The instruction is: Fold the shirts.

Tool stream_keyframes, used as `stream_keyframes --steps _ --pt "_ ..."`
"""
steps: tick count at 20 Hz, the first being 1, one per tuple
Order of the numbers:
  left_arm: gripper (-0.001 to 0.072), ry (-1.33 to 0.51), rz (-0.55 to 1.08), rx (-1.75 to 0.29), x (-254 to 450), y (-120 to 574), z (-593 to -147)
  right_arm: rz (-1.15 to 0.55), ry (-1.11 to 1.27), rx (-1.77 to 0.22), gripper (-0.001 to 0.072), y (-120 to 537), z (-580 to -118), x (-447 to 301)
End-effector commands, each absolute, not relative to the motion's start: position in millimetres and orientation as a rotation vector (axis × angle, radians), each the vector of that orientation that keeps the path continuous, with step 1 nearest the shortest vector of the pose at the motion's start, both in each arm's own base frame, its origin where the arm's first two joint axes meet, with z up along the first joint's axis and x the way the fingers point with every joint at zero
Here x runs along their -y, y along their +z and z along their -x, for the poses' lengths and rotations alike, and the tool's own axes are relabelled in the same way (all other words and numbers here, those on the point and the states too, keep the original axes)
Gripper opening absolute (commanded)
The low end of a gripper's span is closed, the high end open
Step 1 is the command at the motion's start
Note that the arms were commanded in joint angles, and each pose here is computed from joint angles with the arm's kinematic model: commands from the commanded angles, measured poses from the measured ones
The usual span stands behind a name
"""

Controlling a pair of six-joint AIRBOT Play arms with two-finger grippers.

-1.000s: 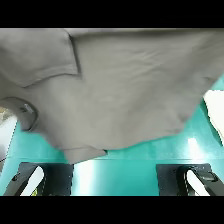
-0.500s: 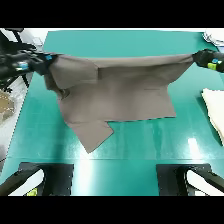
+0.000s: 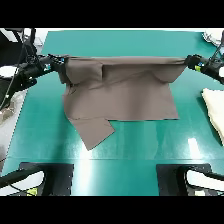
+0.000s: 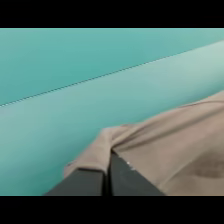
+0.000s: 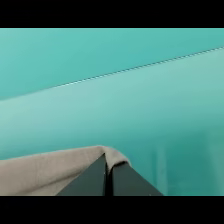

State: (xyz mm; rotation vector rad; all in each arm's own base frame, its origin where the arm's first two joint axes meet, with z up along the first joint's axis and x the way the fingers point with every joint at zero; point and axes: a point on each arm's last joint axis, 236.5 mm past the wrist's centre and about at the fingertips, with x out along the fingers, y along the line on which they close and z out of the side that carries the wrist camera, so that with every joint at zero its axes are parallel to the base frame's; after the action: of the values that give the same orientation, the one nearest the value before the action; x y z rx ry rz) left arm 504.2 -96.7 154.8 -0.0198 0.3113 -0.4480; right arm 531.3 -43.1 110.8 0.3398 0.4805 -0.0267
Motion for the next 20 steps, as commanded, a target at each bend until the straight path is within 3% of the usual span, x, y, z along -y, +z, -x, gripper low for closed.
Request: stream_keyframes --steps 1,5,11,16,20 --pt "0.0022 -0.408 -0.014 -0.323 88 127 -524 -0.326 -0.089 -0.438 0.0021 93 -550 60" --pt "0.0022 -0.415 0.020 -0.341 90 98 -537 -0.325 -0.105 -0.472 0.0020 61 -559 61" --pt "0.0022 -0.533 0.021 -0.258 115 130 -535 -0.304 -0.054 -0.487 0.0021 68 -561 41" --pt "0.0022 -0.533 -0.075 -0.123 114 193 -548 -0.212 0.006 -0.409 0.0020 121 -570 31" --pt "0.0023 -0.617 -0.161 -0.174 127 172 -535 -0.216 0.054 -0.496 0.0020 101 -571 19"
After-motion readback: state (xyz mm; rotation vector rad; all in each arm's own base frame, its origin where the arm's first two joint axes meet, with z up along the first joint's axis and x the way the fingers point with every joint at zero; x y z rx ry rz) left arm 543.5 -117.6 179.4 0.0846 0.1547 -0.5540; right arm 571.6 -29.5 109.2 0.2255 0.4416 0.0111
